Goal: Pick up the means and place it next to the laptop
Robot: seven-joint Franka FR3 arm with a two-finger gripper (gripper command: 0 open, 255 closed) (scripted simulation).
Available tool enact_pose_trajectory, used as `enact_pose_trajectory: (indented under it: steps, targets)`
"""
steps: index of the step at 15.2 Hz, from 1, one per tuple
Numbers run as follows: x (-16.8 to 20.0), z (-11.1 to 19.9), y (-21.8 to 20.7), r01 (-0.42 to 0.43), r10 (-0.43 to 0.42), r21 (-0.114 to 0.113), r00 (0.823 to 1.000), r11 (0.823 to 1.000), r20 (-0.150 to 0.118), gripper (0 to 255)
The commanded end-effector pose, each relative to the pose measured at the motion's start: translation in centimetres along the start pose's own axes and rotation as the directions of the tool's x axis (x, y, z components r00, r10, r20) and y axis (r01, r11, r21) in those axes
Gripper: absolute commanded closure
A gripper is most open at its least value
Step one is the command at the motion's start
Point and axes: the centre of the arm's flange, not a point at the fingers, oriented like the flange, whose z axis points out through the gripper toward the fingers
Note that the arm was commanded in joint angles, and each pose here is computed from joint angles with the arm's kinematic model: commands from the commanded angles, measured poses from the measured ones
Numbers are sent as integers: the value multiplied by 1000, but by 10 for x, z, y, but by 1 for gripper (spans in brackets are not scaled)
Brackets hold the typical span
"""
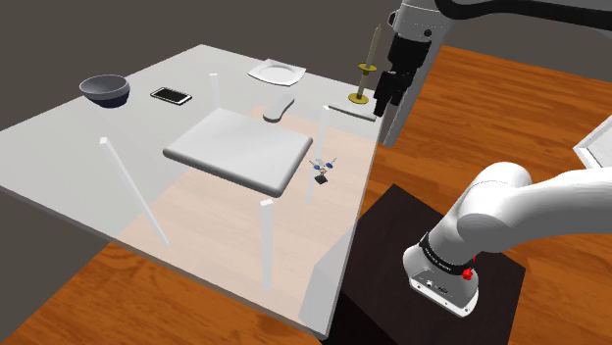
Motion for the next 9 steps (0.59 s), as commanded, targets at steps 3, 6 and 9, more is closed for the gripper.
enact_pose_trajectory:
  steps: [3,6,9]
  targets:
    - [11,11,21,21,-21,-4,1000,1000,-1,0]
    - [28,28,51,52,-52,-10,999,999,-2,0]
    - [46,44,81,84,-84,-17,996,996,-3,0]
